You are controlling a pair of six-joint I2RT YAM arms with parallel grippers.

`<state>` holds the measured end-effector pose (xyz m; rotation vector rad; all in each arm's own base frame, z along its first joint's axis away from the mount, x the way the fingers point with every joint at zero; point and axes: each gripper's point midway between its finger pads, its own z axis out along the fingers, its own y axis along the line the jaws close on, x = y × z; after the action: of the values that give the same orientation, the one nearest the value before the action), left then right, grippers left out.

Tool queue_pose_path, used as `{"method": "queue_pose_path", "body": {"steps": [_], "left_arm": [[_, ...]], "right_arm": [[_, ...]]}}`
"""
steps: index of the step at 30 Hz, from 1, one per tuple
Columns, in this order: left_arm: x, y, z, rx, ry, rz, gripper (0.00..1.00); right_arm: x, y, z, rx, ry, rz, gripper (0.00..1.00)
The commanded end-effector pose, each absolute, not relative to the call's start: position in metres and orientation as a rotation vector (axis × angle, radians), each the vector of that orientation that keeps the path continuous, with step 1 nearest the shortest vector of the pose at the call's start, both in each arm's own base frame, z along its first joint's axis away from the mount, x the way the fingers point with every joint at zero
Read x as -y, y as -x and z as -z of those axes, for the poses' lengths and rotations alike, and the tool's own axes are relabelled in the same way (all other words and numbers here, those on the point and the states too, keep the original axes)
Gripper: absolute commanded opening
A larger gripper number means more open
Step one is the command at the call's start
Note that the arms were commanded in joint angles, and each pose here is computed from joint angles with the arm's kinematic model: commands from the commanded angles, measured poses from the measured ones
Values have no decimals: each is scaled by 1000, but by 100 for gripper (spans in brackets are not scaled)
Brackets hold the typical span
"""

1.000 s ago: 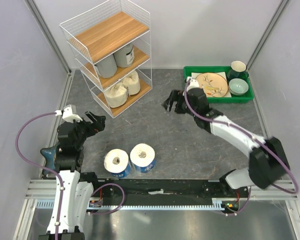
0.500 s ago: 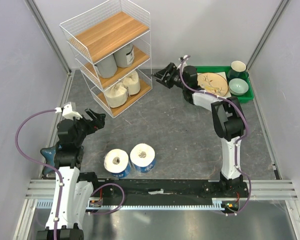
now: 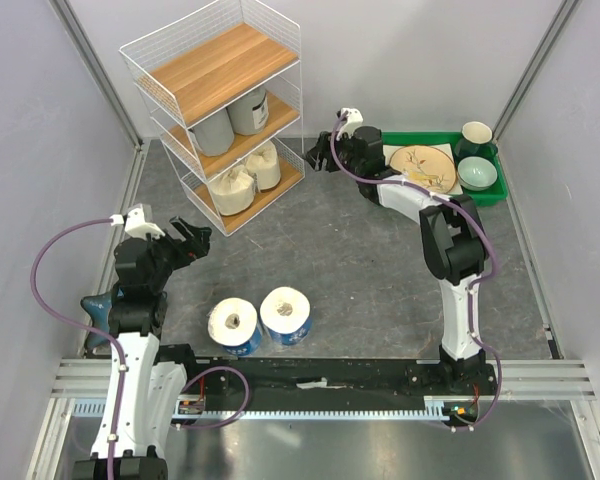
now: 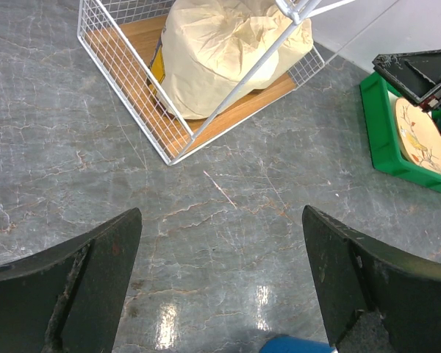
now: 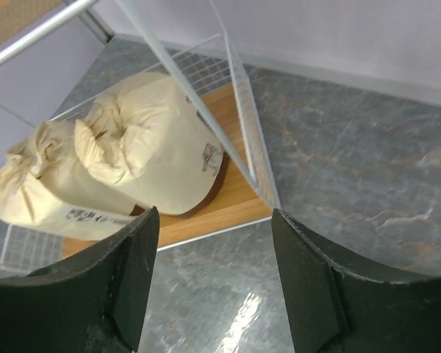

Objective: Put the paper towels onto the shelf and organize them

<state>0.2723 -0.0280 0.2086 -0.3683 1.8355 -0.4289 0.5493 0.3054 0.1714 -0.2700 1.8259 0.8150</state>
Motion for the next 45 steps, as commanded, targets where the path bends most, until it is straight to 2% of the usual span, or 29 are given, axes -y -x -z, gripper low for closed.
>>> {"method": "queue_pose_path", "body": {"steps": [1, 4, 19, 23, 29, 33, 35, 36, 38, 42, 44, 45], "left_arm": [[30, -278, -220, -1797, 340, 441, 97], [30, -279, -220, -1800, 341, 443, 97], [28, -281, -216, -1813, 333, 425, 97], [28, -281, -215, -1816, 330, 417, 97], [28, -281, -212, -1822, 339, 424, 97], [30, -280, -212, -1823, 337, 431, 97], [29, -279, -214, -1817, 337, 431, 97], [29, -279, -214, -1818, 339, 428, 97], [30, -278, -212, -1823, 340, 431, 97], [30, -275, -212, -1823, 337, 431, 97], [30, -274, -214, -1818, 339, 434, 97], [31, -273, -214, -1819, 339, 436, 97]], "right_arm": [[-306, -567, -183, -1676, 347, -717, 68], [-315, -576, -190, -1635, 360, -722, 65], [-350, -604, -182, -1597, 381, -655, 63], [-351, -615, -176, -1608, 361, -638, 56], [-346, -619, -175, -1619, 351, -592, 38], [-345, -617, -169, -1639, 377, -579, 19], [-346, -611, -169, -1643, 393, -588, 15], [-345, -609, -169, -1644, 396, -590, 6], [-342, -600, -174, -1642, 406, -597, 0], [-331, -575, -168, -1661, 417, -603, 0], [-326, -561, -186, -1633, 423, -612, 0], [-322, -550, -174, -1654, 430, -615, 0]]}}
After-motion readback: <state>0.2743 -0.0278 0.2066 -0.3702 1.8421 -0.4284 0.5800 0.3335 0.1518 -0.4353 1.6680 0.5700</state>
